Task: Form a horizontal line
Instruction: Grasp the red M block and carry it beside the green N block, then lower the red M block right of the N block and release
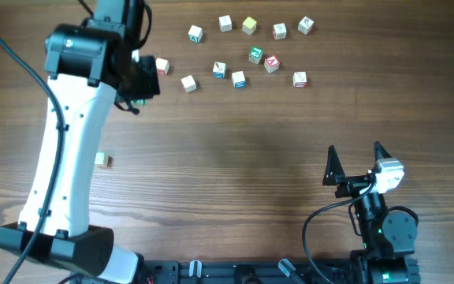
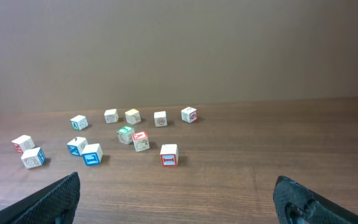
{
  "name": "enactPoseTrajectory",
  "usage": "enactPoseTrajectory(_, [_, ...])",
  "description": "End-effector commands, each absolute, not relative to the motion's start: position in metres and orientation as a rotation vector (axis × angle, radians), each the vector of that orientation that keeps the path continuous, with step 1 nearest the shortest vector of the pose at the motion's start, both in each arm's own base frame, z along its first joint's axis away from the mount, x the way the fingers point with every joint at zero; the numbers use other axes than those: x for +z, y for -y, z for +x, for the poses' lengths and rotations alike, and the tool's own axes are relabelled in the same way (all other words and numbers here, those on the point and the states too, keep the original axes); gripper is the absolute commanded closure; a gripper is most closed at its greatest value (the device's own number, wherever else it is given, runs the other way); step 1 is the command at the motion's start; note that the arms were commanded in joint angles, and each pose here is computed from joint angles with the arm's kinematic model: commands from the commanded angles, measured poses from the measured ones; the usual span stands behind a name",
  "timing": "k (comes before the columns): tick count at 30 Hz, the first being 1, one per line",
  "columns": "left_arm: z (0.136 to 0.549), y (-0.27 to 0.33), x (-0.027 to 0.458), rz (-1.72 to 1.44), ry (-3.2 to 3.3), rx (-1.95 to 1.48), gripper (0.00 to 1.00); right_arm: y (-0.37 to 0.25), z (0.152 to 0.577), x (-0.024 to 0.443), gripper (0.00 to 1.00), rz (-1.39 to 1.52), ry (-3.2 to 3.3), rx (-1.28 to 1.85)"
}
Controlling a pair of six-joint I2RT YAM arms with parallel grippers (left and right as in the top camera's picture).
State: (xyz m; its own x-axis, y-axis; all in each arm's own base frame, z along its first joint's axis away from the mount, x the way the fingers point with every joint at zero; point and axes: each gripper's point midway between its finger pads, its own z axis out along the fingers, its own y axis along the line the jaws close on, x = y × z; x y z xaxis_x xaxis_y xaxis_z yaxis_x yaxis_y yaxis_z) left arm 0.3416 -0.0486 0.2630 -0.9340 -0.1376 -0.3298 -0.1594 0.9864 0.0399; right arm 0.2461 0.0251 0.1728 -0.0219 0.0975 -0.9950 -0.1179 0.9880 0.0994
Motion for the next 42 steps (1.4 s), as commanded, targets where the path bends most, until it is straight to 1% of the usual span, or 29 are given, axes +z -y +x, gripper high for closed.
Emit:
enactPoseTrajectory(1, [0.320,0.030,0.229,-0.346,-2.840,0.228,0.96,-0.026,0.246,0.174,0.00,-0.036,-1.575,0.163])
enactPoseTrajectory(4, [0.312,0.023,0.191,-0.361,-2.838,0.271,0.96,-0.026,0.246,0.174,0.00,-0.036,-1.575,0.163])
enactPoseTrajectory(8, [0.314,0.014,0.142,-0.401,-2.789,0.274,0.96,-0.026,0.246,0.174,0.00,-0.036,-1.575,0.164])
enactPoseTrajectory(12, [0.299,0.000,0.084,-0.510,-2.816,0.301,0.96,-0.026,0.246,0.174,0.00,-0.036,-1.575,0.163])
enactPoseTrajectory(18, [0.284,-0.022,0.032,-0.604,-2.788,0.305,0.96,-0.026,0.246,0.174,0.00,-0.036,-1.575,0.164])
enactPoseTrajectory(24, [0.285,-0.030,0.019,-0.605,-2.751,0.309,0.96,-0.026,0.246,0.174,0.00,-0.036,-1.575,0.163])
enactPoseTrajectory(32, [0.285,-0.053,0.027,-0.618,-2.684,0.494,0.96,-0.026,0.246,0.174,0.00,-0.036,-1.575,0.163])
enactPoseTrajectory(34, [0.285,-0.053,0.027,-0.618,-2.684,0.494,0.93,-0.026,0.246,0.174,0.00,-0.036,-1.575,0.163])
enactPoseTrajectory(36, [0.284,-0.053,0.027,-0.617,-2.684,0.494,0.89,-0.026,0.246,0.174,0.00,-0.036,-1.575,0.164])
enactPoseTrajectory(42, [0.286,-0.054,0.028,-0.619,-2.673,0.501,0.87,-0.026,0.246,0.174,0.00,-0.036,-1.575,0.164])
